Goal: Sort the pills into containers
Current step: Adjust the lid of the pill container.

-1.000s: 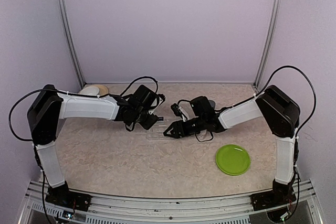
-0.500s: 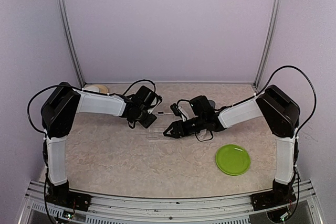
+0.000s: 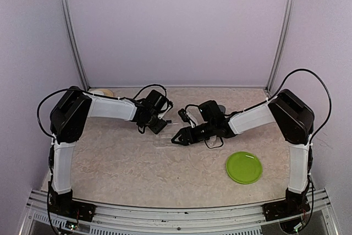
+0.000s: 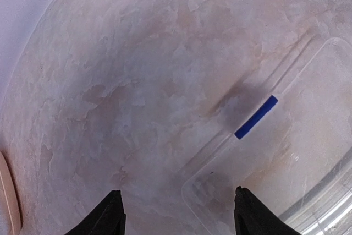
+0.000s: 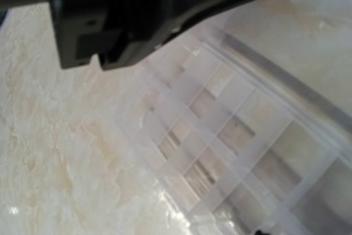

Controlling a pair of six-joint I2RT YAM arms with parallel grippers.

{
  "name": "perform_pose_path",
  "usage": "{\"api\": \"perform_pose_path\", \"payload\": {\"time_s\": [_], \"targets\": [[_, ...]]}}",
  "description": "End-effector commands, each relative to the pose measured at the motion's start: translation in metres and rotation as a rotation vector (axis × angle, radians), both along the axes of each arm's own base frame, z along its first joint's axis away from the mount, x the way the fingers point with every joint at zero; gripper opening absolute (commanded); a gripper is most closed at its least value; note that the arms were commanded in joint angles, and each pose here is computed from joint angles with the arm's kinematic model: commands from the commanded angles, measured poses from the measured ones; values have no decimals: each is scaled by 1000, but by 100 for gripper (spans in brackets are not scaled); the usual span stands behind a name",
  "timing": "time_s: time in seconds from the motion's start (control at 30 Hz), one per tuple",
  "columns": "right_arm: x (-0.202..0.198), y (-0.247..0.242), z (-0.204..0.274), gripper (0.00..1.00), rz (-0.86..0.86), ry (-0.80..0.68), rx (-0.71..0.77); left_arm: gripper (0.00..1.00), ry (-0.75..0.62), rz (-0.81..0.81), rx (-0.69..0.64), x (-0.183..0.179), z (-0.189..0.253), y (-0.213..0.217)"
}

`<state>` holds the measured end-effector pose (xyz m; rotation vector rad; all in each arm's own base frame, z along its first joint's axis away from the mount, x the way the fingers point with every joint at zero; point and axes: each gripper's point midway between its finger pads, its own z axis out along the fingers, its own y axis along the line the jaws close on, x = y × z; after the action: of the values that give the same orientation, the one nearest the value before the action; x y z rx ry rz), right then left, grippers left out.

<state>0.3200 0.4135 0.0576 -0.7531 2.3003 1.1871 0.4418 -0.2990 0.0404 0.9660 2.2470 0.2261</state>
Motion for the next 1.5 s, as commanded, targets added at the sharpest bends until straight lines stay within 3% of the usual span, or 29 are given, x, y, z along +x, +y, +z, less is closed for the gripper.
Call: {"api": "perform_pose_path", "payload": {"time_s": [0.0, 0.4, 1.23, 1.47], "targets": [[-3, 1, -8, 60, 8, 2, -33, 67, 32, -10, 17, 6, -10, 2], [-2, 1, -3, 61, 4, -9, -31, 66, 52, -13, 18, 9, -17, -1], [10, 14, 53, 67, 11, -87, 56, 67, -100, -24, -98, 8, 71, -13], [5, 5, 79, 74, 7, -140, 69, 71, -144, -26, -138, -4, 98, -18]]}}
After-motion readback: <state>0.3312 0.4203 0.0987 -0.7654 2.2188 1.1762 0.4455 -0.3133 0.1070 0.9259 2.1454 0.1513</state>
